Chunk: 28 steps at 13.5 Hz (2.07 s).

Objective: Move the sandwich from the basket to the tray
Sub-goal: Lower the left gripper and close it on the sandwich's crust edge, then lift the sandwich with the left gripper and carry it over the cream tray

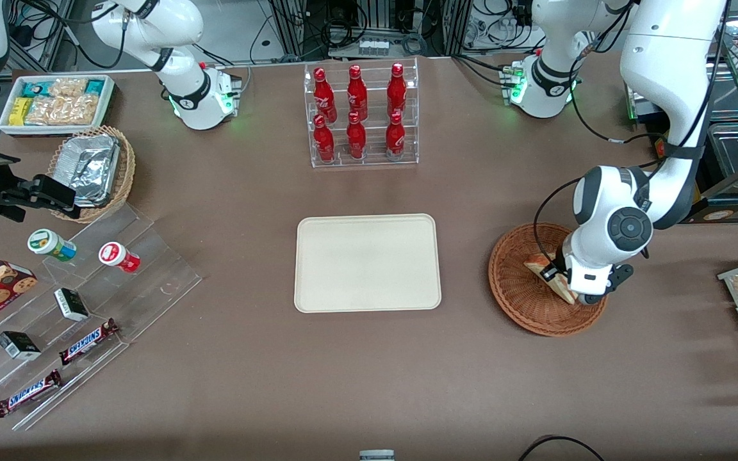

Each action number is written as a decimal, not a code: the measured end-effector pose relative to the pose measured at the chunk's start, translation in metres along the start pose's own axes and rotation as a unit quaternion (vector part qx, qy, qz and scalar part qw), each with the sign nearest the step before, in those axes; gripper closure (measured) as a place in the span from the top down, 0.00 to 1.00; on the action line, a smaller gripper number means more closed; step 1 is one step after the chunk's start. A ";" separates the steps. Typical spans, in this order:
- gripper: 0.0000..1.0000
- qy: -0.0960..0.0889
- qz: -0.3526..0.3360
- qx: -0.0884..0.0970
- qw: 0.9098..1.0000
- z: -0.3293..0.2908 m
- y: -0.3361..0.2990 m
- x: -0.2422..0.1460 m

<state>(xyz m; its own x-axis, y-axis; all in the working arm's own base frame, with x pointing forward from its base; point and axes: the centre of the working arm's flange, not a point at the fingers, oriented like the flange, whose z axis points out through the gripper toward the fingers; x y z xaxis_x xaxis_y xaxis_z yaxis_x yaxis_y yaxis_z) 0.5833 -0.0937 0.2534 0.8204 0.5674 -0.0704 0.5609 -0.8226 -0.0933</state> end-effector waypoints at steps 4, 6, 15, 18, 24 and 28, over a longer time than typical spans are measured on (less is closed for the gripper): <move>0.15 0.003 0.016 0.031 0.999 -0.024 -0.006 -0.004; 0.15 0.005 0.020 0.035 0.999 -0.042 -0.005 -0.007; 0.15 -0.004 0.131 0.041 0.991 -0.111 0.057 -0.070; 0.15 0.002 0.190 0.028 0.981 -0.129 0.083 -0.098; 0.15 -0.018 0.318 0.004 0.948 -0.128 0.125 -0.146; 0.15 -0.042 0.352 -0.010 0.935 -0.109 0.160 -0.169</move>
<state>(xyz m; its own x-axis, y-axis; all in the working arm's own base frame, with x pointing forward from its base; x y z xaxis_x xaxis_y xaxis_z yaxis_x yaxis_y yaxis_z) 0.5465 -0.3255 0.3589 0.9760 -0.1140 -0.1858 -0.1116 -0.9935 0.0234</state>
